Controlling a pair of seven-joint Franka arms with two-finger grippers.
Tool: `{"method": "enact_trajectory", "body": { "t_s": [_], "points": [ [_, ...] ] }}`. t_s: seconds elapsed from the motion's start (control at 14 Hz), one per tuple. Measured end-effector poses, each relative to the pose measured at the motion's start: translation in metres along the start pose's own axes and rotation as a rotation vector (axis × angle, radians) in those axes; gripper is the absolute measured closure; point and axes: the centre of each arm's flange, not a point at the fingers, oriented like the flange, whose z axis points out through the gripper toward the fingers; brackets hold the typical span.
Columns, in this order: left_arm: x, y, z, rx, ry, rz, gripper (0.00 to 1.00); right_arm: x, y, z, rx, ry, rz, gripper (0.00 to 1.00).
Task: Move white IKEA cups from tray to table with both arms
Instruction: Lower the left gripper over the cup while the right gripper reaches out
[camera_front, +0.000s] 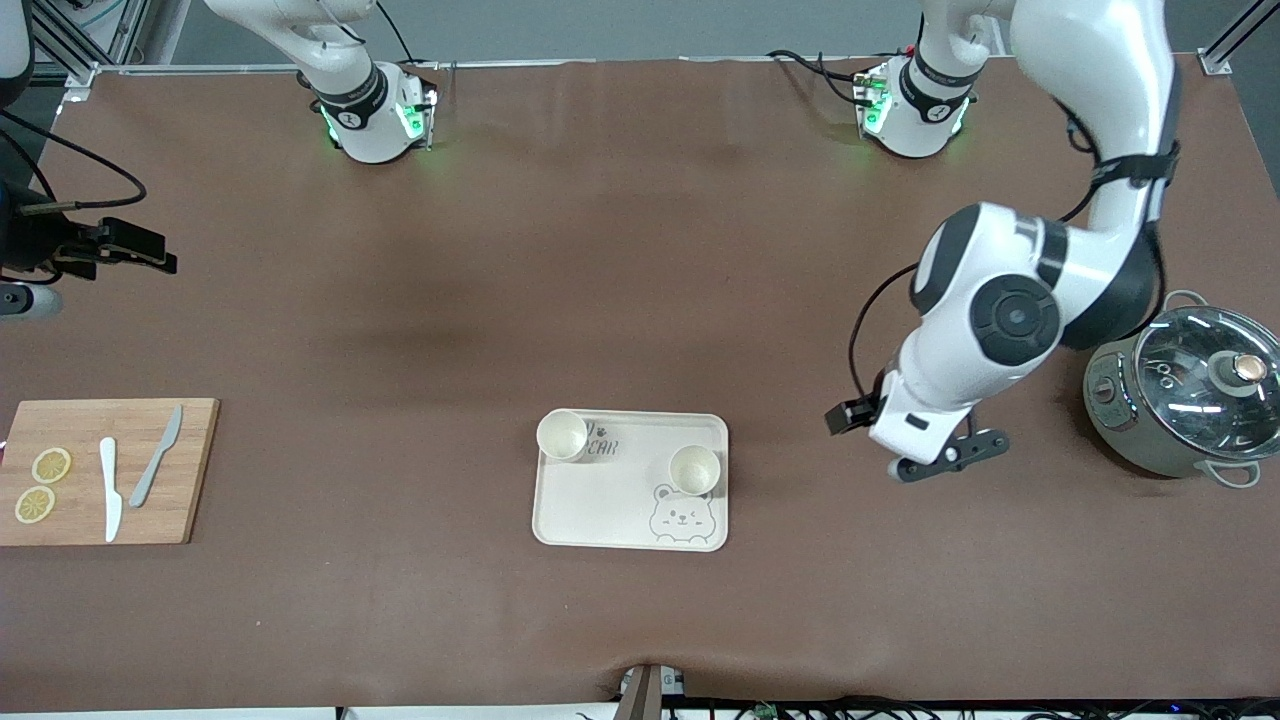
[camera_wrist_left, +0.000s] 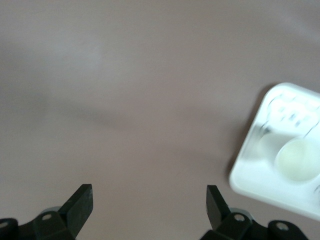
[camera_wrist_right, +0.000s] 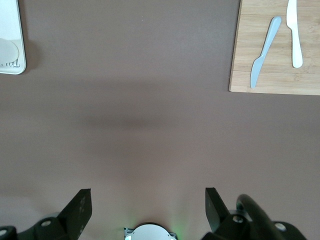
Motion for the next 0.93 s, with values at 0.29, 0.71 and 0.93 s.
{"method": "enact_trajectory", "body": {
  "t_s": [0.29,0.71,0.93],
  "points": [
    [0.000,0.045,0.040,-0.069,0.057,-0.071,0.00,0.004,0.012,0.006,0.003,-0.007,0.021,0.00],
    [-0.028,0.116,0.078,-0.182,0.125,-0.103,0.05,0.028,0.034,0.032,-0.003,-0.033,0.052,0.00],
    [-0.041,0.127,0.096,-0.172,0.104,-0.091,0.16,0.049,0.044,0.063,0.001,-0.081,0.063,0.00]
  ]
}}
